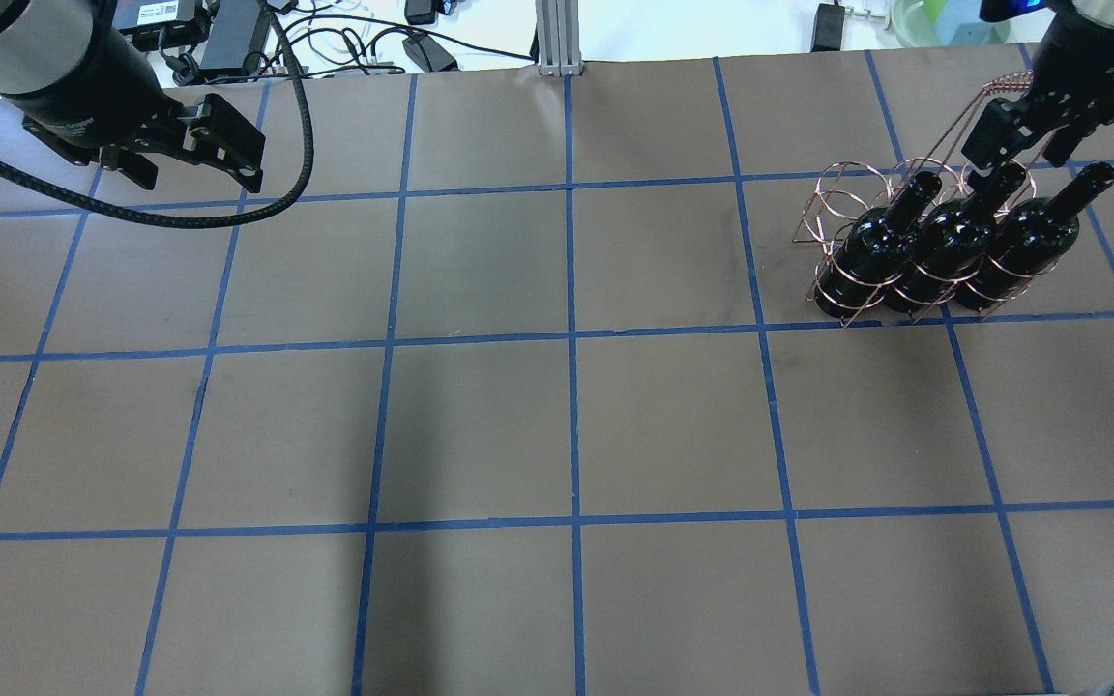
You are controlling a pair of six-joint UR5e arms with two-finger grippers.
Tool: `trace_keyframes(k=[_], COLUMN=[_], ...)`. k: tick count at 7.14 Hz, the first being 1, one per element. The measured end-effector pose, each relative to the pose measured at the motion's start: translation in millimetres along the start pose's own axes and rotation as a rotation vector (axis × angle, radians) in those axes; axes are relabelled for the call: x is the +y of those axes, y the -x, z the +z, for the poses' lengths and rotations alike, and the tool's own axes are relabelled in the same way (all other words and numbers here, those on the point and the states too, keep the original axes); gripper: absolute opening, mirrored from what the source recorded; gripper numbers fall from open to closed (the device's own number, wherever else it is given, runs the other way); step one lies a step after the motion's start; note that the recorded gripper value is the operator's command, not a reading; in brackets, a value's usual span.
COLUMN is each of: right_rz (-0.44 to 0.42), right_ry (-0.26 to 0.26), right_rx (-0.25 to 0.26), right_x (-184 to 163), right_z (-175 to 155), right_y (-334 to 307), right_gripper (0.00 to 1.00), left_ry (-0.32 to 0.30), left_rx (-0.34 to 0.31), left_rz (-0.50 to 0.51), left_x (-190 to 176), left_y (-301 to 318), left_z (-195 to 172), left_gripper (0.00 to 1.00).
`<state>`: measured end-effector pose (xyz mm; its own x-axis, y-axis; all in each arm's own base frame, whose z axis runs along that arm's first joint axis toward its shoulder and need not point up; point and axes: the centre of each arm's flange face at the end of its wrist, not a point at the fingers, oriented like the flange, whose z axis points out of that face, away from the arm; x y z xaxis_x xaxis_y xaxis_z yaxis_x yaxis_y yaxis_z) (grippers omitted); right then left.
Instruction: Place wine into wine basket
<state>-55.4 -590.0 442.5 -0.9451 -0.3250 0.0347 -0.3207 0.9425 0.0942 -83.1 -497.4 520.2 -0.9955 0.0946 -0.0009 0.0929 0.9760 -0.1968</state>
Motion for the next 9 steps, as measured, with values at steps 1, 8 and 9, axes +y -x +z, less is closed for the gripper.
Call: trace_keyframes(k=[1,8,9], right_rz=[0.015,0.269,0.255], right_ry=[-0.029,-0.079,-0.069], right_rx=[0.027,-0.013,-0.005], right_x=[18.7,24.0,20.9], right_z=[-30.5,-86.3,-83.5], right_y=[10.4,178.5,188.3], right_gripper=[0.99,1.00,1.00], left_ry=[0.023,0.127,0.125], left_rx=[0.000,0.024,0.022], left_rz=[-0.004,-0.090,-0.094], left_x=[4.8,17.7,16.2], left_y=[-0.4,-1.6,1.1], left_z=[-1.5,12.1,13.3], left_gripper=[1.00,1.00,1.00])
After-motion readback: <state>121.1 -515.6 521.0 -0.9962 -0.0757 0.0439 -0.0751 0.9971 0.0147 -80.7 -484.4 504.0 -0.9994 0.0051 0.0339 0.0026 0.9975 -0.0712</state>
